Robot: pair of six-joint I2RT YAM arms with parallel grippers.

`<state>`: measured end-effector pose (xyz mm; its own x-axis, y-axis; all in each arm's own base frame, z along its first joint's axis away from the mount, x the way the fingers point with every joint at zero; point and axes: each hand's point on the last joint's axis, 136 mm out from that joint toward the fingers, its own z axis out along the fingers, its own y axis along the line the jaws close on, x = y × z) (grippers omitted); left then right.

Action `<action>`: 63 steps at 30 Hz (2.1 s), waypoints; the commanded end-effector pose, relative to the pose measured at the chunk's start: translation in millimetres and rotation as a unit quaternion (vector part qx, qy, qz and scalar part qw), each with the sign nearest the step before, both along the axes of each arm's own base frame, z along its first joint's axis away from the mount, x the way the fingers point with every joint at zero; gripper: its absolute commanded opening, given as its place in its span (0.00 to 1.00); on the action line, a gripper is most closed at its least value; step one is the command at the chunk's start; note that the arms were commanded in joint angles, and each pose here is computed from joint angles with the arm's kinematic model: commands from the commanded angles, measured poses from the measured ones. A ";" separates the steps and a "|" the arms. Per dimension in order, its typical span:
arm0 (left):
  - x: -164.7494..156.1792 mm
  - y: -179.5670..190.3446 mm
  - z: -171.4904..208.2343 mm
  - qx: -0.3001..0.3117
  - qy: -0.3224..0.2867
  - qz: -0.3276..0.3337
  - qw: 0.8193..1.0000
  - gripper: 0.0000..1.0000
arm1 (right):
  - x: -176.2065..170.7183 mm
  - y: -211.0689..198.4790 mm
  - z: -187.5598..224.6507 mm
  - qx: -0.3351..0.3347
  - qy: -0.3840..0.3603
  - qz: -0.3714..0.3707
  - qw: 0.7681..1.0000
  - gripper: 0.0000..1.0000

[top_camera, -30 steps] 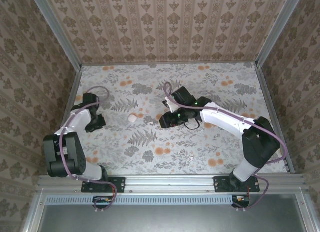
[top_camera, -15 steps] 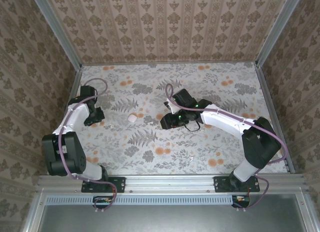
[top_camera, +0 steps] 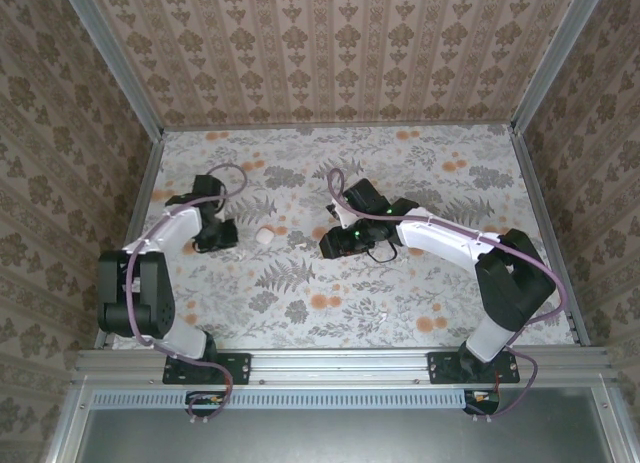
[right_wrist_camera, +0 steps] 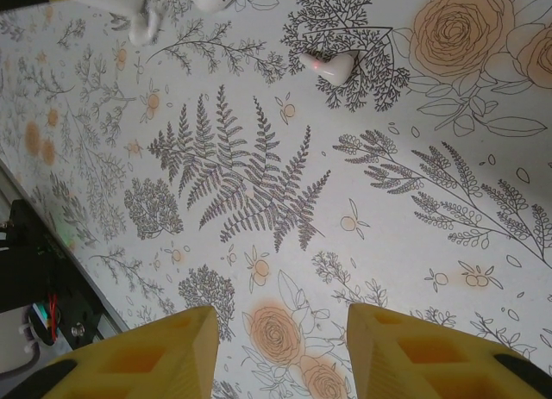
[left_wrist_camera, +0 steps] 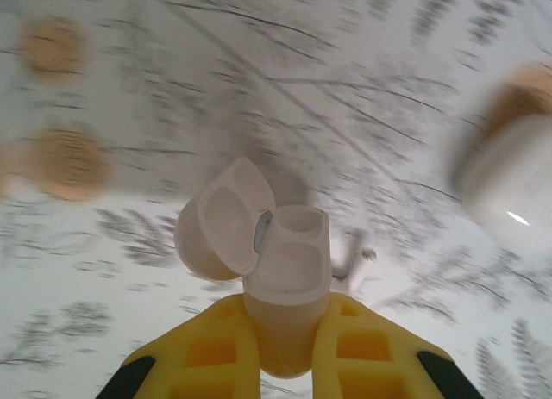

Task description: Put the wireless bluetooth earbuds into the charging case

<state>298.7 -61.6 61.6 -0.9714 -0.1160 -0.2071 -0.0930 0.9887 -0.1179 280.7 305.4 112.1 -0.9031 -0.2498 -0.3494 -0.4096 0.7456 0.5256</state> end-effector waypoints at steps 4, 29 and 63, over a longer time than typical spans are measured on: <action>-13.8 -64.0 20.3 -0.055 -0.014 -0.034 0.998 0.00 | 10.6 9.2 4.8 0.017 0.004 -0.014 1.000 0.44; 1.0 96.6 78.0 -0.100 -0.155 0.148 0.972 0.00 | 19.7 200.9 -40.0 -0.084 -0.104 0.247 0.960 0.42; 4.8 91.5 61.8 -0.131 -0.138 0.138 0.972 0.00 | 38.3 213.2 -106.4 -0.198 -0.159 0.196 0.947 0.38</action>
<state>307.5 30.9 127.7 -0.7946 -0.4641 -0.3915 -0.2957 0.8589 -0.4181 315.6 529.7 30.7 -0.5347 -0.7157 -0.4493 -0.8234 0.5609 0.0866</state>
